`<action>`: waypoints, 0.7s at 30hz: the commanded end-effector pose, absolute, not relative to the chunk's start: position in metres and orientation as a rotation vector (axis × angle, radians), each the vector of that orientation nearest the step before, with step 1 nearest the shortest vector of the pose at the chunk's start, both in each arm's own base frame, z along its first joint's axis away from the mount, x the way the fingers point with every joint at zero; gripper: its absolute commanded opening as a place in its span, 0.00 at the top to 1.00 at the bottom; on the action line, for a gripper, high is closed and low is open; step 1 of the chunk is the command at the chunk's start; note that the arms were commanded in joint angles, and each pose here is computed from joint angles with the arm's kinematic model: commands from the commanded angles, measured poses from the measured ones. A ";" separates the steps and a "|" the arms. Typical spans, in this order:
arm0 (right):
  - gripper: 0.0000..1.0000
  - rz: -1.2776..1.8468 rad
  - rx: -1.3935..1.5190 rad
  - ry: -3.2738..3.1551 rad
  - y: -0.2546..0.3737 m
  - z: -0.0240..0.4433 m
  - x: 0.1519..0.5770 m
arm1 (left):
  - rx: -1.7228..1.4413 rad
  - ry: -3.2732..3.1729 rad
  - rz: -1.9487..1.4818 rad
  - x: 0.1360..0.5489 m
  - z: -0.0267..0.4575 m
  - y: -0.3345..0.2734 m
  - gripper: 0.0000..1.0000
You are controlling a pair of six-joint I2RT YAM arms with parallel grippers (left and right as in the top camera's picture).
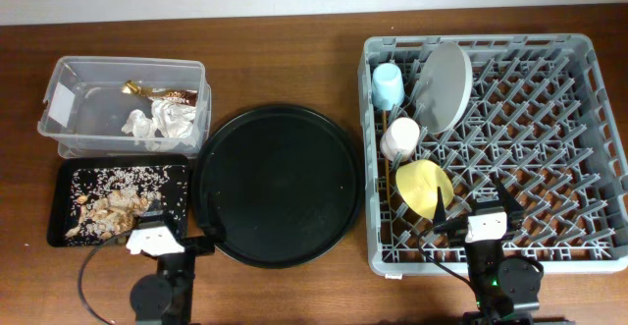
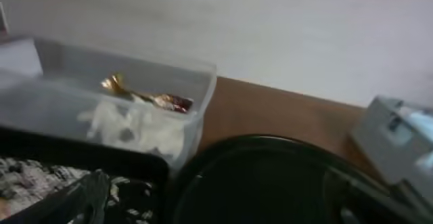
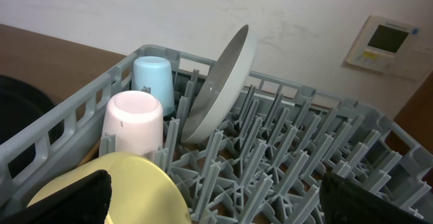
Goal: Sort waste into correct bins and load items into the dishwasher rack
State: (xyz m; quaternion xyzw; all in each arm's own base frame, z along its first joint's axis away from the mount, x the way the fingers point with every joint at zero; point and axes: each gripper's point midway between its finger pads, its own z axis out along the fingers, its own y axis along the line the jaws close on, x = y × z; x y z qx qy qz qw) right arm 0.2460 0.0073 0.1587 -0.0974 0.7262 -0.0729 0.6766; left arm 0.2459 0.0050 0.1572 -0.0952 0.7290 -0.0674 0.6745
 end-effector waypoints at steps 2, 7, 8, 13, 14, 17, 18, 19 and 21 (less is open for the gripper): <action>0.02 -0.164 -0.212 1.640 0.006 0.155 0.246 | 0.005 1.648 0.108 0.246 0.157 0.012 0.01; 0.02 -0.164 -0.212 1.640 0.006 0.155 0.246 | 0.020 1.648 0.092 0.246 0.157 0.009 0.01; 0.02 -0.164 -0.212 1.640 0.006 0.155 0.246 | 0.020 1.648 0.093 0.246 0.157 0.009 0.01; 0.01 -0.164 -0.212 1.640 0.006 0.155 0.246 | 0.020 1.648 0.092 0.246 0.157 0.009 0.01; 0.02 -0.164 -0.212 1.640 0.006 0.155 0.246 | 0.020 1.648 0.093 0.246 0.157 0.009 0.01; 0.02 -0.163 -0.212 1.640 0.006 0.155 0.246 | 0.020 1.648 0.092 0.246 0.157 0.009 0.01; 0.02 -0.164 -0.212 1.640 0.006 0.155 0.246 | 0.020 1.648 0.092 0.246 0.157 0.009 0.01; 0.02 -0.164 -0.212 1.640 0.006 0.155 0.246 | 0.020 1.648 0.092 0.246 0.157 0.009 0.01; 0.02 -0.164 -0.212 1.640 0.006 0.155 0.246 | 0.020 1.648 0.092 0.246 0.157 0.009 0.01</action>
